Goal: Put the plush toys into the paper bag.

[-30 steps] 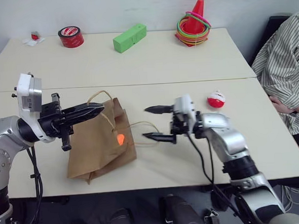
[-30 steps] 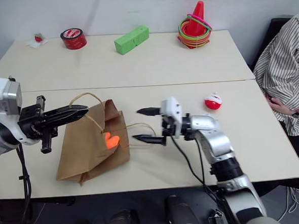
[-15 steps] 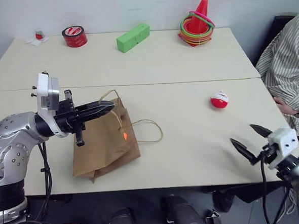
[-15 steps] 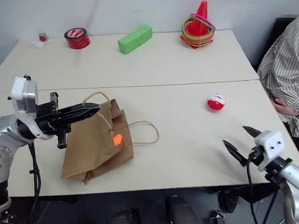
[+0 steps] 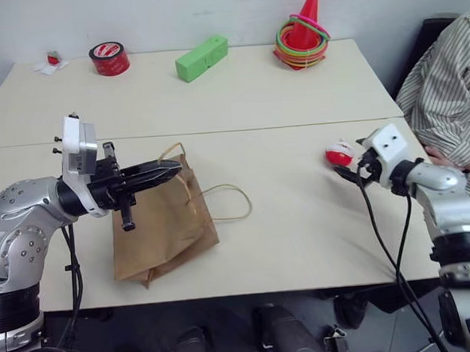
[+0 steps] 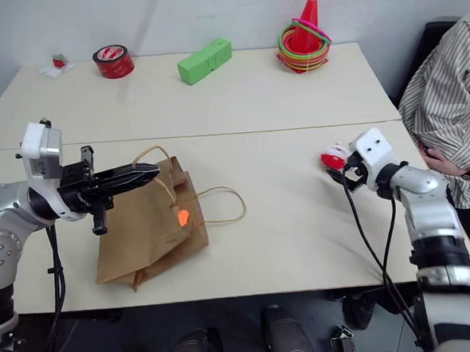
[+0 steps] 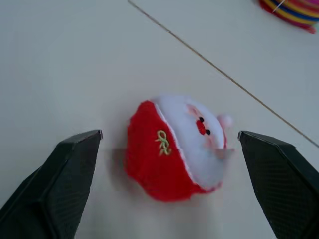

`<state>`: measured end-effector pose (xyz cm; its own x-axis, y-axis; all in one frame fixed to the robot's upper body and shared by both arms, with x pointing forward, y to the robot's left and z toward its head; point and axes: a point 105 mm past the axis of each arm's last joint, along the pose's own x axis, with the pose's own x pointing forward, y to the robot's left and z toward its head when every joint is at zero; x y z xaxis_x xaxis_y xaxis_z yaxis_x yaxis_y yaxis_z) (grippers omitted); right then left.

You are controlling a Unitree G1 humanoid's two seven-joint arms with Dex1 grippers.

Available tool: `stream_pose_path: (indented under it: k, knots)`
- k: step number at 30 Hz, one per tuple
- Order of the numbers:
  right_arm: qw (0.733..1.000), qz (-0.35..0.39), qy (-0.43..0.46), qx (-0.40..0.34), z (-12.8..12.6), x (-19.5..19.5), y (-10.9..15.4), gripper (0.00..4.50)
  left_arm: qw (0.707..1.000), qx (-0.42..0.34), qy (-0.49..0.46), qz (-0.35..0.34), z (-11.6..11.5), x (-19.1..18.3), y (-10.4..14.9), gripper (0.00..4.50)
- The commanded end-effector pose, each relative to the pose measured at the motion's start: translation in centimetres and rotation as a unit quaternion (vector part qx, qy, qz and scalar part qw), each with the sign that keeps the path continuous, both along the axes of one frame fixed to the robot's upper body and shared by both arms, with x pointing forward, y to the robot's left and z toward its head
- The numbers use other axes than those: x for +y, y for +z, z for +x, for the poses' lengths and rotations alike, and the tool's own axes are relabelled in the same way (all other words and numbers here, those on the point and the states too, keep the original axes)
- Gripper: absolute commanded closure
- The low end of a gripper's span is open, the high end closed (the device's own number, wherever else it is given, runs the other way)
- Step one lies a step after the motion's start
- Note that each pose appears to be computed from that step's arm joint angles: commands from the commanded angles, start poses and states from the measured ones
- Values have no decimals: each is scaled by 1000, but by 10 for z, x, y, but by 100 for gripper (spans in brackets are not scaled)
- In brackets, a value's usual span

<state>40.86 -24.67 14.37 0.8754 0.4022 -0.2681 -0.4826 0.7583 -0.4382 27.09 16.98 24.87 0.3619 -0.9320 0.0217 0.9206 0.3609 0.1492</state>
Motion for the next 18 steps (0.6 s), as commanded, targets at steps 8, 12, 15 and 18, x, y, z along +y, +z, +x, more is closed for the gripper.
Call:
stream_pose_path:
  k: [8,12,15,18]
  knots:
    - [998,-9,59,-12,16,20,4,335,999,-6,32,29,-20,21,12,450]
    - [956,45,283,-61,-15,103,42,420,998,12,39,37,-30,32,11,450]
    - [918,70,388,-47,-46,163,51,422,998,19,41,40,-33,36,12,450]
    - [889,82,450,-24,-68,208,48,422,998,23,38,41,-33,35,13,450]
